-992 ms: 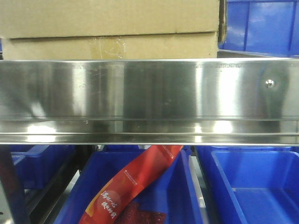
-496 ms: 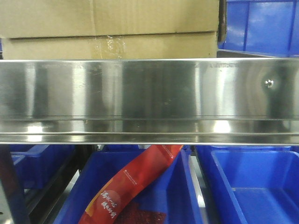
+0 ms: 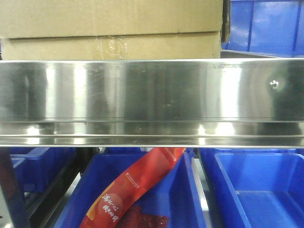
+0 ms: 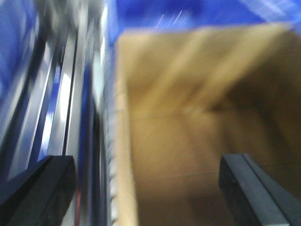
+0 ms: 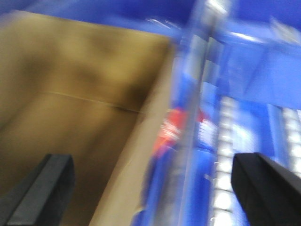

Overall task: Grab carton from right shelf to conveyor
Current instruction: 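Pinch the carton's opposite side walls with left and right grippers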

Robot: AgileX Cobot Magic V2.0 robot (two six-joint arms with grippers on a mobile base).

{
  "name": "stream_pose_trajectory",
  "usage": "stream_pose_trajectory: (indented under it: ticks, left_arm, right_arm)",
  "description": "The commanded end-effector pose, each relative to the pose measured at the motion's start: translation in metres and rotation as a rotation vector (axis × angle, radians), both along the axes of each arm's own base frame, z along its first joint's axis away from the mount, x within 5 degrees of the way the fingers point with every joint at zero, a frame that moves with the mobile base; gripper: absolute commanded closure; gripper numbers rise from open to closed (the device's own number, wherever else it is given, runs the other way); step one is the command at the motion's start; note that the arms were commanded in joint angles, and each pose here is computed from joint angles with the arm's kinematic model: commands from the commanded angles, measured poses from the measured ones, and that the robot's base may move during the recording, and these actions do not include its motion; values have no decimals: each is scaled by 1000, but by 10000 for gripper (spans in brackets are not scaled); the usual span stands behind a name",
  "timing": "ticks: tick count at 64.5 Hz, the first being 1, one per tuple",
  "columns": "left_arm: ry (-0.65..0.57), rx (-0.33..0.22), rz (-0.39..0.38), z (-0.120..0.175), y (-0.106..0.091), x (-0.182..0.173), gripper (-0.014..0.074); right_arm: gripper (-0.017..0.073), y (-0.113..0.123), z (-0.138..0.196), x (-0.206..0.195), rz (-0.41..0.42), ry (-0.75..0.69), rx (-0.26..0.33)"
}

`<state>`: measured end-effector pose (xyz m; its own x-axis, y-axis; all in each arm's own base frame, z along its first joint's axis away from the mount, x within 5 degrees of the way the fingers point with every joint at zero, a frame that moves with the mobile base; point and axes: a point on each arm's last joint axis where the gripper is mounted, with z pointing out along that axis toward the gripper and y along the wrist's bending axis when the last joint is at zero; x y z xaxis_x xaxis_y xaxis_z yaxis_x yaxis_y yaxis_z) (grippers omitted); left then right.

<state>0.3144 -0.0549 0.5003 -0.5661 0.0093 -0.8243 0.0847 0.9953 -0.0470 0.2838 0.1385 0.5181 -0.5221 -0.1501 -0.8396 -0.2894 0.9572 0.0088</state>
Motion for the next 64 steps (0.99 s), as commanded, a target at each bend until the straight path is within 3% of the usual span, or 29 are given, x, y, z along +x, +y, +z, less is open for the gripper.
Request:
stream_pose_trajectory:
  ticks: [1, 16, 27, 49, 57, 64]
  left_arm:
    - [63, -20, 28, -4, 6, 18, 75]
    - [134, -9, 52, -35, 7, 63, 75]
    - [181, -3, 51, -58, 4, 84, 75]
    - [195, 0, 51, -71, 3, 96, 79]
    - [209, 2, 51, -74, 2, 97, 181]
    - [232, 7, 53, -77, 3, 98, 431]
  right_arm:
    - [0, 8, 1, 18, -15, -19, -3]
    - [0, 17, -30, 66, -51, 46, -5]
    - [0, 14, -60, 96, -49, 161, 62]
    - [6, 24, -94, 119, -32, 249, 63]
    - [159, 25, -94, 119, -29, 251, 67]
    - [432, 25, -94, 119, -29, 251, 67]
